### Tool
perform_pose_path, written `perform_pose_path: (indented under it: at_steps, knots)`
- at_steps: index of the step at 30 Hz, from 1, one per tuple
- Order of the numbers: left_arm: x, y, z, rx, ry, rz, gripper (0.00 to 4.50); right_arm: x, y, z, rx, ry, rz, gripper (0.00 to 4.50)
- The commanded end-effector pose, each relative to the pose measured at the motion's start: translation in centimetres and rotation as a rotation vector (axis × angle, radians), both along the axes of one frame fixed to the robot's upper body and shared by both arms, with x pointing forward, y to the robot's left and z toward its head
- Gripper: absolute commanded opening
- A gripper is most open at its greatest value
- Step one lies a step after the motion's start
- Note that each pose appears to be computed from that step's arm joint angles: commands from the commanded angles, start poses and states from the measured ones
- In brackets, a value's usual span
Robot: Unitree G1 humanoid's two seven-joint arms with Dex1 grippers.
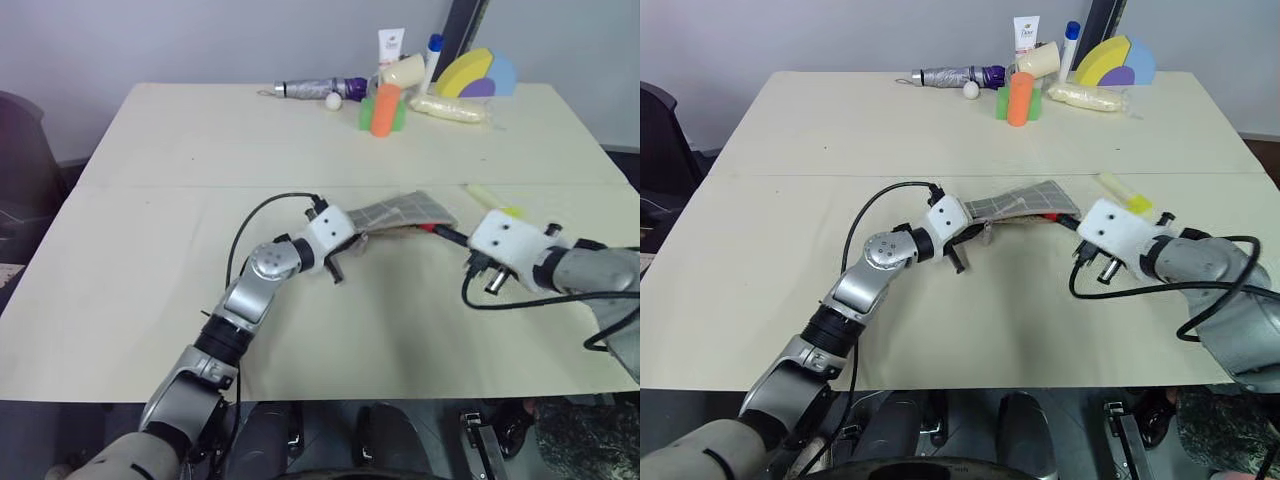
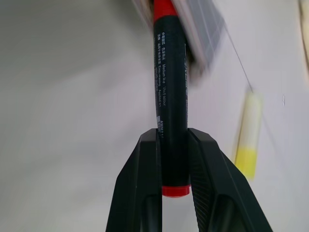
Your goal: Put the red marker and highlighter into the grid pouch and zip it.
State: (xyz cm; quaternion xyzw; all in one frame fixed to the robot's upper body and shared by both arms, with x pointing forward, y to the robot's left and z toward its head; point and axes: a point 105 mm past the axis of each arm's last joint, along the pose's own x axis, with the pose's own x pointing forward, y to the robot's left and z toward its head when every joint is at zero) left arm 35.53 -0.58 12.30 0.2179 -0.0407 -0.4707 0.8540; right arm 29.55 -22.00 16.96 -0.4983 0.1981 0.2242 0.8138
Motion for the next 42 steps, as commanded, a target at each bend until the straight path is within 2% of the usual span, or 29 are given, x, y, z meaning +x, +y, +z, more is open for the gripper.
perform_pose_path:
  at_steps: [1,7,10,14,16,21,24,27,31,33,36,37,42]
  knots:
    - [-1.1,-1.4,1.7,0.010,-0.096,-0.090,0.00,0.2,3.2,0.5,-0.087,-0.050,0.169,0.26]
    - [-1.9,-1.8,1.7,0.011,-0.096,-0.140,0.00,1.3,7.8,0.4,-0.128,-0.096,0.326,0.26]
    - [-1.9,-1.7,1.7,0.014,-0.095,-0.139,0.00,1.4,8.3,0.3,-0.123,-0.087,0.339,0.26]
    - [-1.7,-1.1,1.3,0.013,-0.068,-0.109,0.00,1.7,7.6,1.5,-0.108,-0.114,0.313,2.21]
    - [-1.4,-0.6,1.0,-0.002,-0.038,-0.074,0.00,1.6,7.0,2.7,-0.051,-0.138,0.290,3.16]
    - [0.3,0.6,1.1,-0.037,0.012,0.054,0.00,1.0,5.1,4.7,0.186,-0.123,0.205,3.16]
    - [1.6,1.8,1.1,-0.047,0.023,0.157,0.00,1.9,2.1,4.8,0.313,-0.140,0.061,3.16]
    - [2.7,2.8,1.3,-0.060,0.021,0.251,0.00,4.2,-3.1,3.5,0.450,-0.196,-0.216,3.16]
    - [2.9,3.0,1.4,-0.062,0.014,0.273,0.00,6.9,-7.7,0.7,0.588,-0.208,-0.474,3.16]
    - [2.9,2.9,1.5,-0.061,0.010,0.270,0.00,7.9,-8.7,-0.3,0.656,-0.194,-0.541,3.16]
    - [2.8,3.0,1.6,-0.064,0.007,0.275,0.00,9.5,-10.1,-1.2,0.701,-0.213,-0.607,4.04]
    - [2.7,3.0,1.6,-0.064,0.006,0.277,0.00,9.9,-10.6,-1.2,0.700,-0.232,-0.625,4.48]
    - [2.5,3.3,1.6,-0.066,0.006,0.282,0.00,11.3,-11.8,-1.6,0.731,-0.264,-0.678,4.48]
